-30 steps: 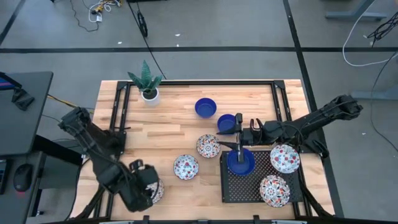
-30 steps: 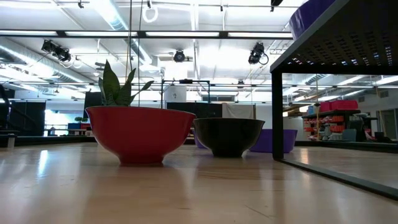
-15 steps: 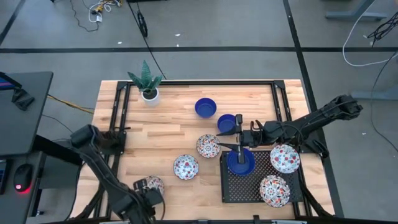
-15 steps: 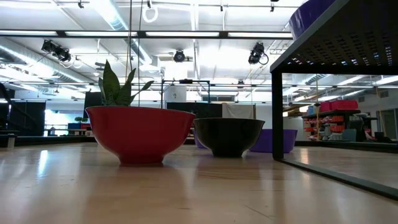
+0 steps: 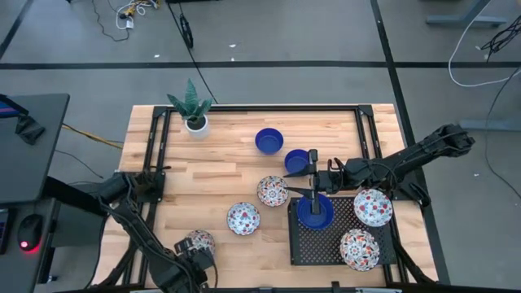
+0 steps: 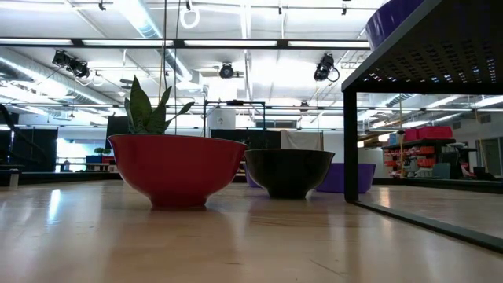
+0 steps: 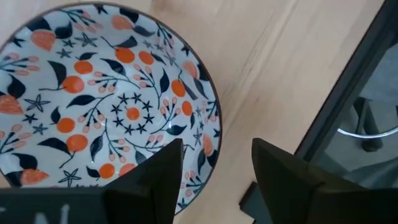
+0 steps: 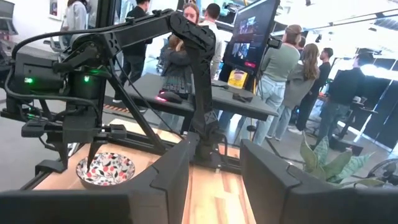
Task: Pick & Place Mini bowls
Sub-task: Stack the bottom orange patterned bowl on the orange patterned bowl on the shelf
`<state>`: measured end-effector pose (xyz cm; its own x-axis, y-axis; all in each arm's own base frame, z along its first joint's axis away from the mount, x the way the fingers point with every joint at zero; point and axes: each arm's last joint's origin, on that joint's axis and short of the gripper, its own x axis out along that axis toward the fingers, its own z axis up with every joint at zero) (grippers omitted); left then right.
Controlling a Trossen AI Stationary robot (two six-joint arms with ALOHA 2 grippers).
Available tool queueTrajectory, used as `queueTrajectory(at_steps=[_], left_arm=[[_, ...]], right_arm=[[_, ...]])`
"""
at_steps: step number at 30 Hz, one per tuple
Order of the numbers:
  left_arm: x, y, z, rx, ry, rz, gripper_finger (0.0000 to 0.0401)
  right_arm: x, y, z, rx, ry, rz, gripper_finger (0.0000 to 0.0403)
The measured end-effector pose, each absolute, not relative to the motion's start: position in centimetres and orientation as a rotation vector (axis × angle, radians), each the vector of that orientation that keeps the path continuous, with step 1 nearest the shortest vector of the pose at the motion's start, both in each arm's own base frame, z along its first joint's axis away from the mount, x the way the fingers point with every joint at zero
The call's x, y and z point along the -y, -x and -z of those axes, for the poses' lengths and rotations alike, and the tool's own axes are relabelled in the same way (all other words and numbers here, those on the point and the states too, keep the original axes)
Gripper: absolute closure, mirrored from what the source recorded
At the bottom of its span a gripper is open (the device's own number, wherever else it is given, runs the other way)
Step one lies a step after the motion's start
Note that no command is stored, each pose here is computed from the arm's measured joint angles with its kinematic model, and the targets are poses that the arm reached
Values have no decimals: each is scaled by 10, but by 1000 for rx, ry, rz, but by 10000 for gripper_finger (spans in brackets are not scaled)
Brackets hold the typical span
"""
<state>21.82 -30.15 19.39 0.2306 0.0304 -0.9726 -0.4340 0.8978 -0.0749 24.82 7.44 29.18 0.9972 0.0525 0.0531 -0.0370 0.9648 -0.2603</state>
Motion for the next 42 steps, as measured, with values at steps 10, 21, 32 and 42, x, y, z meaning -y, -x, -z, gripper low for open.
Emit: queueTrajectory(at_steps=[10, 21, 32, 42], left_arm=[[299, -219, -194, -1256, 353, -370, 261], [300, -224, -191, -1253, 382, -371, 262], [293, -232, -184, -1295, 401, -424, 251], [293, -233, -181, -1298, 395, -431, 297]], right_arm=[[-74, -248, -292, 59, 255, -46, 259], [-75, -248, -291, 57, 256, -47, 259], [-75, -248, -291, 53, 257, -50, 259], [-75, -248, -291, 52, 258, -49, 259]])
